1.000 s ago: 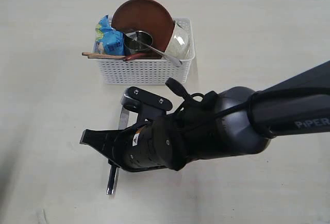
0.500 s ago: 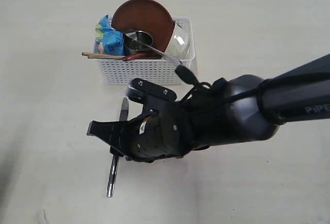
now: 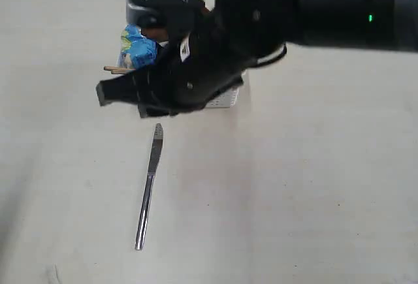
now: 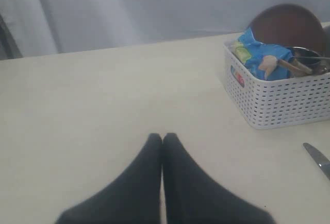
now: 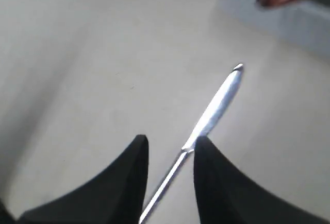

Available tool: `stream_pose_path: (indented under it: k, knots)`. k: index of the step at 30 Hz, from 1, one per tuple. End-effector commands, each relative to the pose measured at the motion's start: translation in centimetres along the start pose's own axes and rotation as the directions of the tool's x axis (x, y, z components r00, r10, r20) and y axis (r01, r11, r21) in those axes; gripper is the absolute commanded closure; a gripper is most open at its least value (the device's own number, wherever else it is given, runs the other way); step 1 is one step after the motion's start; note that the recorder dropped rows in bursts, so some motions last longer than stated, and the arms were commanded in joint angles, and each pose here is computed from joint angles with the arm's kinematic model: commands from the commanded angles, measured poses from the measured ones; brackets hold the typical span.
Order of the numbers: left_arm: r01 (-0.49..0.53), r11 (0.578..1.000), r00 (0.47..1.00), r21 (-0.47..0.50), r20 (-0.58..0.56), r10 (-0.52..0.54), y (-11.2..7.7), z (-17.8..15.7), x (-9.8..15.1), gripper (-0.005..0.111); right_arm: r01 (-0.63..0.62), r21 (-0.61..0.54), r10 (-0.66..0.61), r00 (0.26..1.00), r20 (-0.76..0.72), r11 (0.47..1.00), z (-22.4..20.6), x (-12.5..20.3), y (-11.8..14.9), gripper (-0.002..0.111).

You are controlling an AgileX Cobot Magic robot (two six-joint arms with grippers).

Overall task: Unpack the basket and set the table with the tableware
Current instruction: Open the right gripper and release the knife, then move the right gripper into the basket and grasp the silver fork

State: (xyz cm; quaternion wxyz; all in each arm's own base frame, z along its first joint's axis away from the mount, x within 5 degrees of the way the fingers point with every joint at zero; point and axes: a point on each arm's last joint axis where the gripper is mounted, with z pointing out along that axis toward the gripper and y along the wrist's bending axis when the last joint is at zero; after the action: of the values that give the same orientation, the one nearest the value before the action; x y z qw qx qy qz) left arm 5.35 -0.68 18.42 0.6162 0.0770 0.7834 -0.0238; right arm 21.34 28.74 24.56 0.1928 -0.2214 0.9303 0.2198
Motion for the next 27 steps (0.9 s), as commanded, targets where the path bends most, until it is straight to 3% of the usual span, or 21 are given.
stream_pose_path:
  k: [1, 3, 7, 12, 27]
  knots:
    - [0.003, 1.000, 1.000, -0.002, 0.009, -0.003, 0.0, 0.0, 0.0, 0.107, 0.111, 0.346, -0.150, 0.985, 0.087, 0.932, -4.9, -4.9, -1.0, 0.078]
    - [0.003, 1.000, 1.000, -0.002, 0.009, -0.003, 0.0, 0.0, 0.0, 0.107, 0.101, 0.436, -0.147, 0.986, 0.073, 0.894, -6.0, -6.8, -1.8, 0.078]
    - [0.003, 1.000, 1.000, -0.002, 0.009, -0.003, 0.0, 0.0, 0.0, 0.107, 0.206, 0.369, -0.183, 0.978, -0.097, 0.906, -2.6, -7.9, -2.4, 0.078]
    - [0.003, 1.000, 1.000, -0.002, 0.009, -0.003, 0.0, 0.0, 0.0, 0.107, 0.269, 0.372, -0.208, 0.958, -0.195, 0.888, 2.1, -8.7, -2.8, 0.078]
    - [0.003, 1.000, 1.000, -0.002, 0.009, -0.003, 0.0, 0.0, 0.0, 0.107, 0.388, 0.475, -0.281, 0.918, -0.281, 0.790, 7.9, -9.4, -4.7, 0.078]
